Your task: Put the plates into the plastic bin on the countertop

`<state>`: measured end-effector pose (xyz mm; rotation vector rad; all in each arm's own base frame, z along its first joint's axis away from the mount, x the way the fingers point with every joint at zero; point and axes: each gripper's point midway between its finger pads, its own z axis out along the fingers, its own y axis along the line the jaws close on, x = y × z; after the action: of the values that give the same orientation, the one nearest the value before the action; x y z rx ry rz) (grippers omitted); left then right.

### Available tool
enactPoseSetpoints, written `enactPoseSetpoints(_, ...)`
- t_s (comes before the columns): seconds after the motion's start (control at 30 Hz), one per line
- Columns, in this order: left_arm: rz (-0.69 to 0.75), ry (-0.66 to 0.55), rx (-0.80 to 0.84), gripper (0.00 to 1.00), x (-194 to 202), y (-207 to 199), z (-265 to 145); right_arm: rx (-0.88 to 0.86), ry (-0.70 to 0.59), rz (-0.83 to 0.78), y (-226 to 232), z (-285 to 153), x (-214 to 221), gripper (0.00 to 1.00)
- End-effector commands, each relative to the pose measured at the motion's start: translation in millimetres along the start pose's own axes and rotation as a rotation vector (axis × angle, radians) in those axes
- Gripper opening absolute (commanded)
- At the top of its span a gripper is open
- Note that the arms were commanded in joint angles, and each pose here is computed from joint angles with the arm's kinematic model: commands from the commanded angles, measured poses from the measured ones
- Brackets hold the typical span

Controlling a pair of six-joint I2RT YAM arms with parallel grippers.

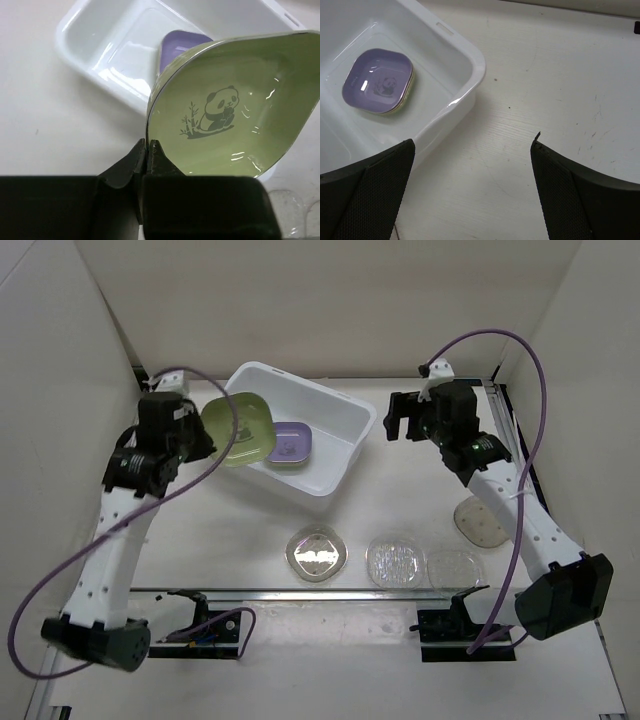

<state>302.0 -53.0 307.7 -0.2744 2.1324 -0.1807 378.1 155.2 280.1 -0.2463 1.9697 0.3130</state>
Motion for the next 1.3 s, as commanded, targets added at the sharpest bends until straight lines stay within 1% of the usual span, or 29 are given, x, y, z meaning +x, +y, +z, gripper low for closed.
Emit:
enactPoseSetpoints(0.0, 0.194, 0.061, 0.2, 0.1, -9.0, -44.9, 59.9, 0.054, -0.042, 0.003, -19.8, -7.4, -10.5, 0.99)
enactPoseSetpoints(0.03, 0.216, 0.075, 0.21, 0.1, -8.4, -48.6, 71.1, 0.07, -0.031, 0.01, -27.2, -6.7, -6.3, 0.99)
enactPoseSetpoints(0.07, 0.237, 0.07, 0.25, 0.1, -16.7, -58.7, 75.7, 0.072, -0.025, 0.017, -30.7, -6.6, -4.5, 0.99)
enactPoseSetpoints(0.1, 0.257, 0.125, 0.244, 0.1, -6.8, -60.1, 101.2, 0.078, -0.019, 0.028, -34.4, -7.3, -3.2, 0.99)
enactPoseSetpoints(0.13, 0.292, 0.122, 0.251, 0.1, -14.9, -63.7, 110.0, 0.095, -0.004, 0.035, -43.4, -7.5, 1.8, 0.99)
enactPoseSetpoints(0.17, 0.304, 0.137, 0.247, 0.1, -14.7, -65.0, 121.5, 0.097, 0.011, 0.041, -47.0, -7.2, 7.2, 0.99)
enactPoseSetpoints(0.2, 0.312, 0.203, 0.237, 0.1, -1.1, -63.4, 144.7, 0.103, 0.02, 0.053, -49.4, -6.5, 11.2, 0.99)
enactPoseSetpoints(0.27, 0.325, 0.248, 0.233, 0.1, 2.1, -66.7, 173.3, 0.133, 0.034, 0.07, -61.8, -7.4, 16.8, 0.99)
enactPoseSetpoints(0.33, 0.33, 0.266, 0.233, 0.1, -0.2, -69.9, 185.4, 0.152, 0.05, 0.091, -69.0, -7.6, 23.5, 0.99)
enactPoseSetpoints(0.37, 0.34, 0.305, 0.224, 0.1, 10.2, -66.9, 199.9, 0.169, 0.059, 0.106, -76.0, -8.8, 26.7, 0.99)
enactPoseSetpoints(0.43, 0.337, 0.314, 0.198, 0.1, 10.0, -62.1, 211.8, 0.195, 0.063, 0.121, -86.0, -10.2, 29.1, 0.99)
enactPoseSetpoints(0.47, 0.329, 0.343, 0.191, 0.1, 19.7, -59.7, 226.1, 0.205, 0.079, 0.136, -90.1, -10.7, 34.2, 0.99)
enactPoseSetpoints(0.53, 0.316, 0.363, 0.213, 0.1, 21.9, -62.9, 236.2, 0.235, 0.094, 0.164, -101.4, -13.0, 39.0, 0.99)
enactPoseSetpoints(0.57, 0.306, 0.405, 0.197, 0.1, 35.2, -58.5, 248.4, 0.244, 0.104, 0.177, -105.4, -13.7, 42.0, 0.99)
enactPoseSetpoints(0.63, 0.299, 0.427, 0.194, 0.1, 42.7, -58.3, 260.9, 0.264, 0.111, 0.196, -113.7, -16.2, 44.7, 0.99)
enactPoseSetpoints(0.77, 0.297, 0.449, 0.21, 0.1, 48.4, -59.6, 265.1, 0.292, 0.116, 0.217, -124.2, -21.1, 48.0, 0.99)
enactPoseSetpoints(0.9, 0.28, 0.462, 0.197, 0.26, 53.6, -57.7, 268.5, 0.327, 0.146, 0.252, -134.6, -23.6, 60.8, 0.99)
enactPoseSetpoints(0.93, 0.276, 0.467, 0.195, 0.35, 54.6, -55.4, 268.5, 0.339, 0.148, 0.266, -138.0, -26.8, 62.6, 0.99)
enactPoseSetpoints(1.0, 0.266, 0.471, 0.205, 0.42, 55.8, -57.4, 267.4, 0.349, 0.154, 0.284, -140.5, -28.3, 66.6, 0.99)
enactPoseSetpoints(1.03, 0.265, 0.478, 0.203, 0.49, 58.7, -56.3, 267.6, 0.35, 0.159, 0.291, -140.0, -28.9, 69.2, 0.99)
enactPoseSetpoints(1.1, 0.261, 0.48, 0.202, 0.52, 58.0, -56.4, 265.0, 0.395, 0.169, 0.319, -152.9, -35.8, 75.6, 0.99)
enactPoseSetpoints(1.2, 0.254, 0.479, 0.206, 0.62, 57.4, -56.9, 263.6, 0.49, 0.181, 0.366, -168.9, -46.2, 84.3, 0.99)
enactPoseSetpoints(1.27, 0.255, 0.482, 0.213, 0.66, 59.7, -57.9, 263.3, 0.57, 0.203, 0.397, -183.7, -57.9, 94.7, 0.99)
